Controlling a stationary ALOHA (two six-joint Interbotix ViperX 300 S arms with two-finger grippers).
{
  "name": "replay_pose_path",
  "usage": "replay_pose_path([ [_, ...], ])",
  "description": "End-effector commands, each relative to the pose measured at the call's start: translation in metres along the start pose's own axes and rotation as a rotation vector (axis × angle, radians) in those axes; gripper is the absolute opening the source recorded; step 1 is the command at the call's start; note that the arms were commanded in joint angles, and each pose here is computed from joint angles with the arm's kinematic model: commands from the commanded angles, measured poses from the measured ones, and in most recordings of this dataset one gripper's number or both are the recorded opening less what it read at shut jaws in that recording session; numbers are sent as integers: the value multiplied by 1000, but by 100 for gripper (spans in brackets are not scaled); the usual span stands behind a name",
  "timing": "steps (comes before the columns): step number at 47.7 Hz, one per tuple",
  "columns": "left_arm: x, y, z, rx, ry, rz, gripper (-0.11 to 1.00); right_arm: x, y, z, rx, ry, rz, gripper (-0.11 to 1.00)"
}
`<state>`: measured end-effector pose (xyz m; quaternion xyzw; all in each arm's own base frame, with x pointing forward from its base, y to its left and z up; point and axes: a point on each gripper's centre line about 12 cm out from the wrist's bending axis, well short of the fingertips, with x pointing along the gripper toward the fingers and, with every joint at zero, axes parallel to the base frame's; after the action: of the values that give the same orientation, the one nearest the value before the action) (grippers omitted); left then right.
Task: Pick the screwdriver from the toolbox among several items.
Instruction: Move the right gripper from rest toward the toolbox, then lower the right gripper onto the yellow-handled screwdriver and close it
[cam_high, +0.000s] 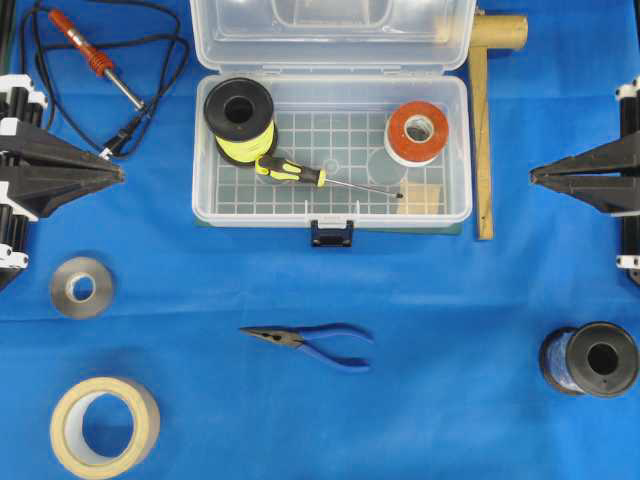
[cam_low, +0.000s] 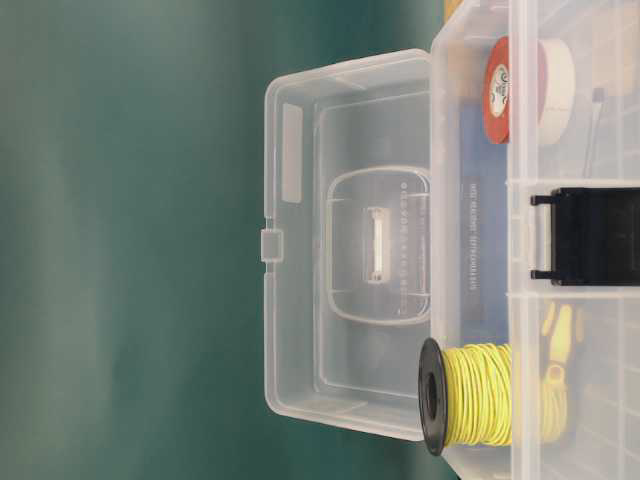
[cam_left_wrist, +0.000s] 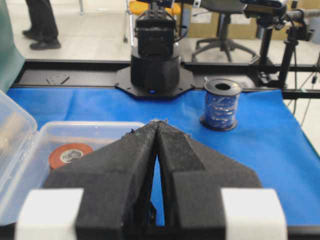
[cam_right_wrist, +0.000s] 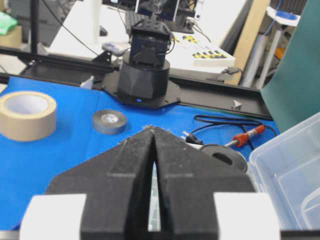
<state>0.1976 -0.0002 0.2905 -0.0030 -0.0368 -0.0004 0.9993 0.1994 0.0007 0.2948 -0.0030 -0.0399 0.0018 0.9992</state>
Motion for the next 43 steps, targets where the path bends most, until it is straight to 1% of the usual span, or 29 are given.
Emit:
replay_pose_path([
  [1,3,2,12,-18,-38,12,0,3,-3,7,-4,-17,-15,0],
  [8,3,2,12,-17,-37,12,0,23,-11,15,16,55,-52,0],
  [18,4,3,11,-16,-34,19,0,70,-33,24,64,239,-128,0],
  [24,4,5,9,-23,-22,28,0,104,-46,23,122,357,-168,0],
  [31,5,5,6,-20,-10,28,0,139,-65,8,203,496,-230,1],
  [33,5,5,7,-16,-13,28,0,150,-71,1,230,537,-249,5],
  [34,5,5,8,-14,-16,29,0,155,-75,-1,243,553,-261,9],
  [38,5,6,8,-14,-20,32,0,176,-85,-15,290,660,-296,29],
  [43,4,7,9,-15,-22,39,0,196,-94,-35,315,780,-323,59],
])
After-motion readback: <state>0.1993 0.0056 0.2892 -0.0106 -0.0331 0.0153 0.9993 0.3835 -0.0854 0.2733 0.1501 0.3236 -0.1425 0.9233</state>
